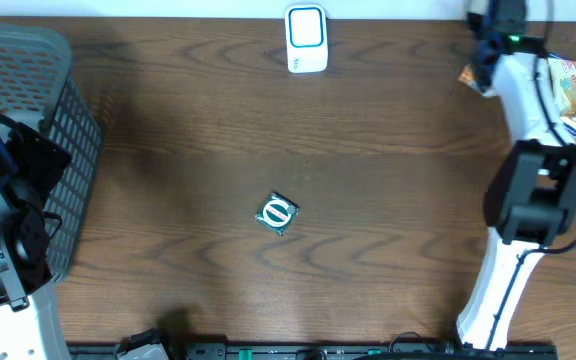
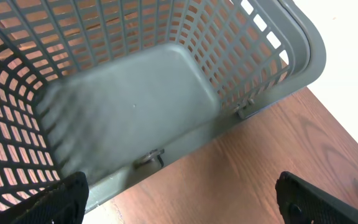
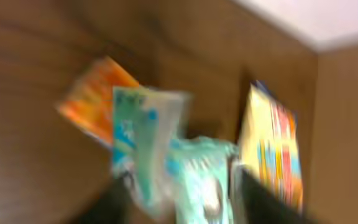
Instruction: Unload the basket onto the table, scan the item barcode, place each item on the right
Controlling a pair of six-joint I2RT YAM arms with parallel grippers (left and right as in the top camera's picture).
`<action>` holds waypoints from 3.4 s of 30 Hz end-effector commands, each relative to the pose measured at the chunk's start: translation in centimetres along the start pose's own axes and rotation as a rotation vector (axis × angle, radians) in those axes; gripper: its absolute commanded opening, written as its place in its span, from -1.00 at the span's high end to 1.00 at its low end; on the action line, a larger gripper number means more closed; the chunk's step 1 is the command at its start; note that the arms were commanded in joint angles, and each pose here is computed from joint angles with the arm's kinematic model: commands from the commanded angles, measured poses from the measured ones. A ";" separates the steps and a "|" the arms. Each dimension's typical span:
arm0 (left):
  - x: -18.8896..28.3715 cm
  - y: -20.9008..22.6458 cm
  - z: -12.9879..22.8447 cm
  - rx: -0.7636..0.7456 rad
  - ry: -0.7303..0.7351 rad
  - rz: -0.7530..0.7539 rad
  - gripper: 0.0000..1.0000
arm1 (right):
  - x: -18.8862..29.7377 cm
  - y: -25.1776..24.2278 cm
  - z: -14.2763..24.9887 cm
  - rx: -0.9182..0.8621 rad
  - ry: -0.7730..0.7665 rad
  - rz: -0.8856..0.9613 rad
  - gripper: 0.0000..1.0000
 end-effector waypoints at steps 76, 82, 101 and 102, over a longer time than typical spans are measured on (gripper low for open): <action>0.0 0.1 0.0 0.010 0.001 -0.009 -0.90 | 20.3 32.9 16.1 0.187 0.337 -0.401 0.97; 0.0 0.1 0.0 0.010 0.001 -0.009 -0.90 | 20.1 29.7 9.6 0.033 0.266 -0.458 0.81; 0.0 0.1 0.0 0.010 0.001 -0.009 -0.90 | 24.2 35.2 10.2 0.095 0.196 -0.756 0.06; 0.0 0.1 0.0 0.010 0.001 -0.009 -0.90 | 24.2 35.6 9.9 0.084 0.142 -0.740 0.01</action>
Point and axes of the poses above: each gripper's point midway between its finger pads, its own x axis back along the fingers, its own y axis along the line the jaws close on, z = x × y, the point moved 9 cm from there along x, back along the fingers, and after that the axes turned 14 degrees about -x, right-handed, at the moved point
